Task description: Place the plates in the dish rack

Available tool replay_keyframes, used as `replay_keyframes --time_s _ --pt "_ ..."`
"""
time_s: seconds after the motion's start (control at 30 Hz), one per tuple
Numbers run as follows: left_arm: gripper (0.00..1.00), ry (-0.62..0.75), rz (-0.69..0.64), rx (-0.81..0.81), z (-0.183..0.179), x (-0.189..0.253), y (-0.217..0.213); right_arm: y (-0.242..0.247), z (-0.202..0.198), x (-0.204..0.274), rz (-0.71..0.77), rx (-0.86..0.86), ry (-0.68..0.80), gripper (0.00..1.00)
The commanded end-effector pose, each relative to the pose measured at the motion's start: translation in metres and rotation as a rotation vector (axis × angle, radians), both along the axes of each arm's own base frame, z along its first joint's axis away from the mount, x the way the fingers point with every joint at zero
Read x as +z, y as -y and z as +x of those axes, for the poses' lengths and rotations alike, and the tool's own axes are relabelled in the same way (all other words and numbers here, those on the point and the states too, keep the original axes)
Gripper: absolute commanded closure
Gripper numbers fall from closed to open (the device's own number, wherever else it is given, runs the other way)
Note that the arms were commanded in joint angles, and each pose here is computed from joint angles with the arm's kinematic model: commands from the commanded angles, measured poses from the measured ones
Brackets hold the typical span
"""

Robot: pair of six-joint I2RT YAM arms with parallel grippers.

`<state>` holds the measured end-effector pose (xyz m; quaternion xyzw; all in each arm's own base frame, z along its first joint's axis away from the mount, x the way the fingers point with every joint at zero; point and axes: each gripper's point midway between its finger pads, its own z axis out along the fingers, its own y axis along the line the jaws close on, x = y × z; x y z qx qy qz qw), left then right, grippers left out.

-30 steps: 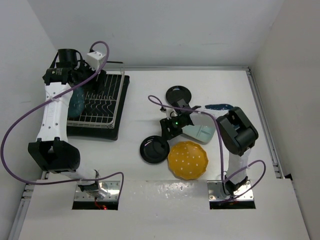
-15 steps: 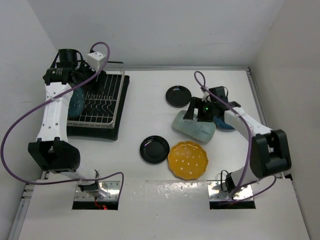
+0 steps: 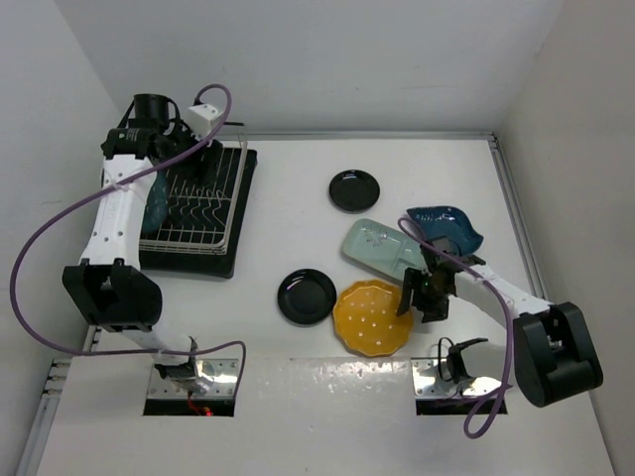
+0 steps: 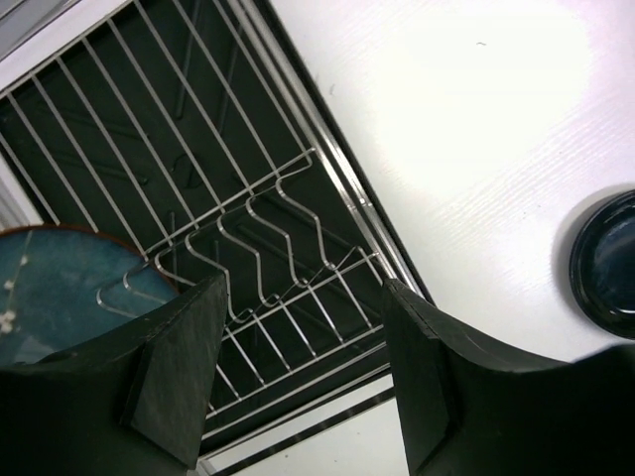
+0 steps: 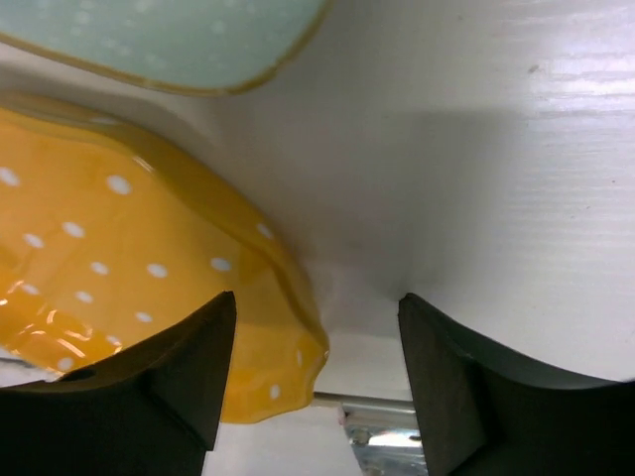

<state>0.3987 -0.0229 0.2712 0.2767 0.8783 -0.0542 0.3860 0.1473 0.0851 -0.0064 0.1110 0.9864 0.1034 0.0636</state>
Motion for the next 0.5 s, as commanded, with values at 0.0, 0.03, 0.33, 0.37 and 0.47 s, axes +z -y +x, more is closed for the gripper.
replay_keyframes --time_s 0.0,0.03,0.33,0.37,0.47 --pt "0.32 0.051 -0.014 -0.041 0.003 0.018 0.014 -0.004 0.016 -0.007 0.007 -0.027 0.078 0.40" --pt "0.32 0.051 -0.015 -0.051 0.003 0.018 0.018 -0.005 0.019 -0.010 0.016 -0.024 0.096 0.49" --pt "0.32 0.039 -0.017 -0.083 -0.007 0.013 0.027 -0.011 0.019 -0.015 0.059 0.055 0.169 1.00" --pt "0.32 0.039 -0.030 -0.107 -0.008 0.013 0.035 -0.013 0.022 -0.007 0.071 0.113 0.215 1.00" --pt "0.31 0.024 -0.054 -0.152 -0.013 0.010 0.046 -0.027 0.046 0.033 0.130 0.226 0.387 1.00"
